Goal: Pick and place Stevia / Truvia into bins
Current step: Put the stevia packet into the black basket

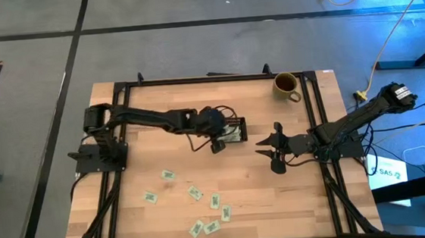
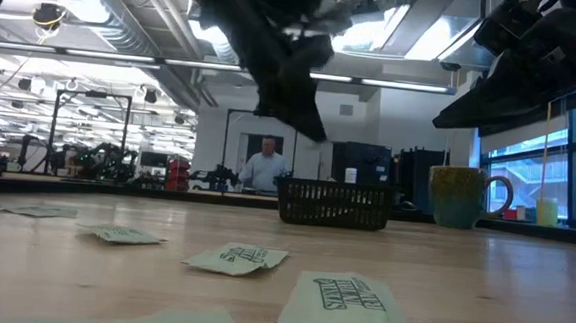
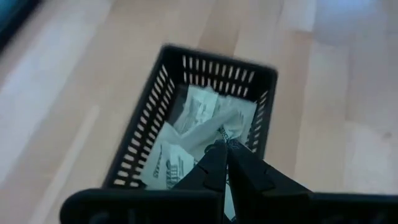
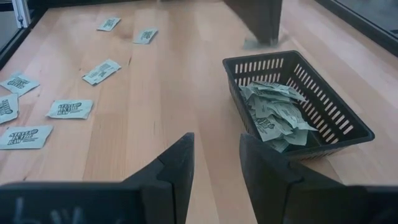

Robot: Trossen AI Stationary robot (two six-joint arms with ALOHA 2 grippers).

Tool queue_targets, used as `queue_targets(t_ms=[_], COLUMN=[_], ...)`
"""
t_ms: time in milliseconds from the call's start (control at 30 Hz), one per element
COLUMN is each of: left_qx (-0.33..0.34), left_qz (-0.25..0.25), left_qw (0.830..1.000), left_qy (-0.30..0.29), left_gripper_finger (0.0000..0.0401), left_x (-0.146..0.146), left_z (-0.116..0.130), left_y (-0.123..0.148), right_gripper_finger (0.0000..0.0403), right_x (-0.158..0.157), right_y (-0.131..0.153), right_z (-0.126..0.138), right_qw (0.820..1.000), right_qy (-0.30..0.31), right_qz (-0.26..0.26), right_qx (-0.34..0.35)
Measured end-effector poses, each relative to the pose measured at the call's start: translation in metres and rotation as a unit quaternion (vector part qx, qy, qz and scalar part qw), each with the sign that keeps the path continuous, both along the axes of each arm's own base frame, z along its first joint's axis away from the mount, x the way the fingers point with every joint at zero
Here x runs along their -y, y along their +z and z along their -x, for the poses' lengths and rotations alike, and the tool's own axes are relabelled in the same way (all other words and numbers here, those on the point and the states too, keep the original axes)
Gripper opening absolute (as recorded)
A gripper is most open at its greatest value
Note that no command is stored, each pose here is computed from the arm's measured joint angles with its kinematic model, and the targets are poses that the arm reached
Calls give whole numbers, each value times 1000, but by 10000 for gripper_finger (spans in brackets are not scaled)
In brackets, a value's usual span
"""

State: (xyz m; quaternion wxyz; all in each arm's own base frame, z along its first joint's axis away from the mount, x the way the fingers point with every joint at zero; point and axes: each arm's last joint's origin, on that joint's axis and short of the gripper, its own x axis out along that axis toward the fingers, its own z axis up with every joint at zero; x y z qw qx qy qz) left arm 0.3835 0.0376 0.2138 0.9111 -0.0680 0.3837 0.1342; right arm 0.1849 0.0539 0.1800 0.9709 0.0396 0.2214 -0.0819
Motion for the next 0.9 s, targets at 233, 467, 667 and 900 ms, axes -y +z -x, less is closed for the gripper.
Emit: queue_targets(t_ms=[233, 467, 667, 900], left_qx=[-30, -41, -48, -115], left_qz=[32, 31, 34, 43], left_qw=[999, 999, 998, 992], left_qy=[1, -8, -7, -9], left_gripper_finger=[6, 22, 63, 76], left_x=[-20, -25, -24, -9], left_z=[-11, -11, -8, 23], left_y=[-27, -31, -16, 25], right_gripper_finger=[131, 131, 131, 131], right_x=[0, 0, 0, 0], right_y=[0, 0, -1, -3], right_z=[0, 0, 0, 1], right_qw=[1000, 1000, 1000, 1000], right_qy=[0, 0, 0, 0], right_qz=[-1, 0, 1, 4], right_qx=[-1, -2, -4, -13])
